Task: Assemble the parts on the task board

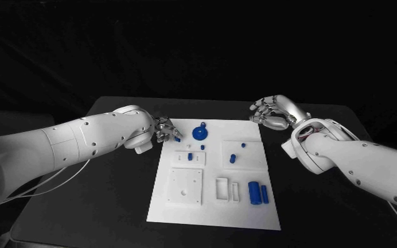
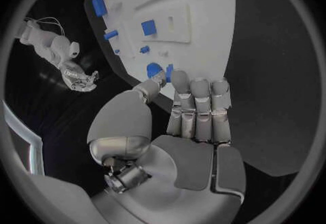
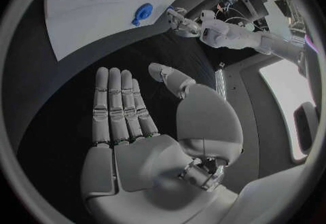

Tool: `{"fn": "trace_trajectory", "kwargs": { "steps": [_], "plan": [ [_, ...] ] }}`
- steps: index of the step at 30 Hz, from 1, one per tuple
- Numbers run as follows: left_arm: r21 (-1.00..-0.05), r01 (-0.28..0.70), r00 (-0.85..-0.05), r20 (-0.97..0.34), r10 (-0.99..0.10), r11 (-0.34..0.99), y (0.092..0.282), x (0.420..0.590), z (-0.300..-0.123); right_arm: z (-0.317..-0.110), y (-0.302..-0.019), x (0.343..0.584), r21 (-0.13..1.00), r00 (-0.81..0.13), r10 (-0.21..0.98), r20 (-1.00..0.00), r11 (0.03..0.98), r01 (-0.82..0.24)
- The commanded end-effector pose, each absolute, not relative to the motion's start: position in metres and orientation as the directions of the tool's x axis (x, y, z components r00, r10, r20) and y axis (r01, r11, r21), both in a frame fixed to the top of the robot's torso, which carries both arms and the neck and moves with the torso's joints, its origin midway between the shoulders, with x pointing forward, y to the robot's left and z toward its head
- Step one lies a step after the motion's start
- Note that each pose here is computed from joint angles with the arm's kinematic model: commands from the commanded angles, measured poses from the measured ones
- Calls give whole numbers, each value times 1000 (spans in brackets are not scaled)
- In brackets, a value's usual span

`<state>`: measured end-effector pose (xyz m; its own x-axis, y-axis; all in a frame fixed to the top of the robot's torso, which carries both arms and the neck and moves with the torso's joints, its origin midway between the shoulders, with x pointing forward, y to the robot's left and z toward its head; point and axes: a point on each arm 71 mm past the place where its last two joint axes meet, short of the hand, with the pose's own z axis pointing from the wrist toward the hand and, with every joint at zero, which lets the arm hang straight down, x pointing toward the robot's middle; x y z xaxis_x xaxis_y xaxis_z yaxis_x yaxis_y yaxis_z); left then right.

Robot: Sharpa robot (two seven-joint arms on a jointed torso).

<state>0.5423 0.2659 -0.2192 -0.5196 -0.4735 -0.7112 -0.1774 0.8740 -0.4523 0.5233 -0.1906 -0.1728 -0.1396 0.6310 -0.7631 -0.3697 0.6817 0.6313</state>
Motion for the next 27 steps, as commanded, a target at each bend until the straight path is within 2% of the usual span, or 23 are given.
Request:
{"fn": "trace_trajectory", "kwargs": {
  "steps": [1,5,12,27],
  "plan": [
    [-466,-135,-457,-754,-473,874,259,539,-214,-172,-189,522,631,-148,629,-764,677,-379],
    [-437,-97,-469,-773,-428,894,253,524,-220,-172,-192,522,630,-145,628,-764,680,-376],
    [-397,-89,-410,-821,-397,913,256,505,-229,-172,-192,522,629,-145,627,-766,681,-376],
    [-420,-88,-403,-814,-418,903,247,492,-234,-173,-192,522,629,-150,625,-766,680,-376]
  ]
}}
